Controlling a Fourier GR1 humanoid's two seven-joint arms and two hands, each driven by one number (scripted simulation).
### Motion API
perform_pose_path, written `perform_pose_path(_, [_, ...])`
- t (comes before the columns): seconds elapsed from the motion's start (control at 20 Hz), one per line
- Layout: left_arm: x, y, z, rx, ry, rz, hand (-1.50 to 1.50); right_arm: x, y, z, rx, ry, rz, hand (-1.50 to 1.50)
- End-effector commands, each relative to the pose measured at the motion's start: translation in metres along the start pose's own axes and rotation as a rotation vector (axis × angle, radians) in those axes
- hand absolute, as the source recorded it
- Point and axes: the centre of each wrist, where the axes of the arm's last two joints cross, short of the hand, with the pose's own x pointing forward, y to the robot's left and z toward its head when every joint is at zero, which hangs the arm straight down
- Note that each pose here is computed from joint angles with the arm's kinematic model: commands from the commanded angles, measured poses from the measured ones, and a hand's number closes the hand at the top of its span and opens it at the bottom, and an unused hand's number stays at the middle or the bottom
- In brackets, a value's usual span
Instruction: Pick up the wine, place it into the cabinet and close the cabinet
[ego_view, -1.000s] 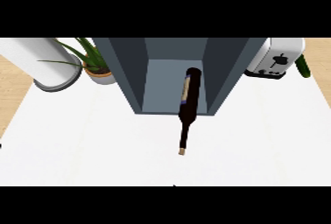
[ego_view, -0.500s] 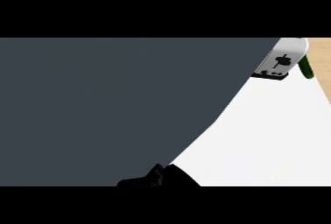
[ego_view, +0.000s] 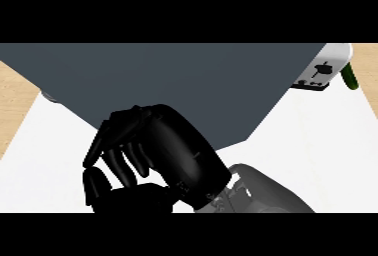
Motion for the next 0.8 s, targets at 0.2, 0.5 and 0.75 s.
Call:
perform_pose_path(0.2, [-0.002, -0.01, -0.006, -0.032, 0.055, -0.007, -1.5, -0.004, -0.035, -0.061, -0.106, 0.018, 0.053, 1.5])
perform_pose_path(0.5, [-0.015, -0.021, -0.007, -0.05, 0.076, 0.022, -1.5, -0.053, -0.09, -0.069, -0.138, 0.039, 0.082, 1.5])
perform_pose_path(0.75, [-0.026, -0.031, -0.024, -0.04, 0.087, 0.014, -1.5, -0.062, -0.103, -0.07, -0.137, 0.035, 0.105, 1.5])
